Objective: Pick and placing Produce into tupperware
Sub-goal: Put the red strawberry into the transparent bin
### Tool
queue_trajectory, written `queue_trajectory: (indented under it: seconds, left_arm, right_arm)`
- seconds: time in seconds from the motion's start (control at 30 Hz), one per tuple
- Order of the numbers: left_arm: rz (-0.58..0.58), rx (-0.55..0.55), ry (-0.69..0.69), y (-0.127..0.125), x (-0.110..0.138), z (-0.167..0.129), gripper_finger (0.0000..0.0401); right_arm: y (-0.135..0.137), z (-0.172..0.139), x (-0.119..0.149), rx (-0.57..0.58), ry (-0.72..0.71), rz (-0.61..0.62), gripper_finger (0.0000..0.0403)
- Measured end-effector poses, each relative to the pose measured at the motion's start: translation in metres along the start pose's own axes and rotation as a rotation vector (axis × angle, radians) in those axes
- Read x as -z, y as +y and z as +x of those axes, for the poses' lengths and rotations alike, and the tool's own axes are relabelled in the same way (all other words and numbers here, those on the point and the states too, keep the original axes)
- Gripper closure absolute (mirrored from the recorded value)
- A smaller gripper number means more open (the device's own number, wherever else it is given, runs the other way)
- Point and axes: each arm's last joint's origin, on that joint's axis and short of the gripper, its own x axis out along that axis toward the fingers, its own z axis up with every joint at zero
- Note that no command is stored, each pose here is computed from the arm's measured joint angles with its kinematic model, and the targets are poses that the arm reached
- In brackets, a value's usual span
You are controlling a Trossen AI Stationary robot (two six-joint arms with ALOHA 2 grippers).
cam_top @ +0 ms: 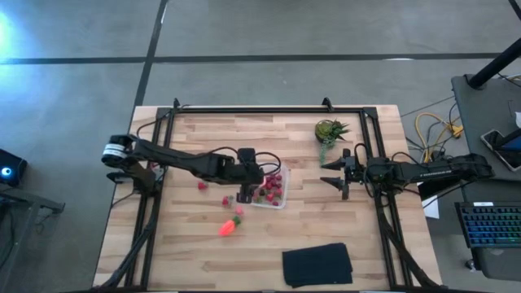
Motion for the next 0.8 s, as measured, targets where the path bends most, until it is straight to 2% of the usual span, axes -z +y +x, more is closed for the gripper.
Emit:
queue_trajectory:
  seconds: [0.13, 0.27, 0.37, 0.47, 0.53, 0.67, 0.8]
  left_arm:
    - [0.019, -0.031, 0.060, 0.003, 0.007, -0.008, 0.0072]
    - [0.073, -0.093, 0.276, 0.009, 0.033, -0.022, 0.0070]
    - [0.082, -0.053, 0.433, 0.013, 0.060, -0.032, 0.0070]
    - [0.073, 0.000, 0.479, 0.012, 0.084, -0.041, 0.0070]
    - [0.004, 0.053, 0.497, 0.009, 0.100, -0.047, 0.0070]
    - [-0.251, 0.176, 0.500, 0.003, 0.125, -0.055, 0.0070]
    - [-0.435, 0.165, 0.506, 0.002, 0.145, -0.064, 0.0070]
  right_arm:
    - [0.000, 0.000, 0.000, 0.000, 0.000, 0.000, 0.0174]
    - [0.000, 0.000, 0.000, 0.000, 0.000, 0.000, 0.0174]
    - [0.000, 0.000, 0.000, 0.000, 0.000, 0.000, 0.0174]
    - [0.000, 0.000, 0.000, 0.000, 0.000, 0.000, 0.0174]
    - [0.000, 0.000, 0.000, 0.000, 0.000, 0.000, 0.0174]
    - [0.000, 0.000, 0.000, 0.000, 0.000, 0.000, 0.0174]
    - [0.000, 0.000, 0.000, 0.000, 0.000, 0.000, 0.0174]
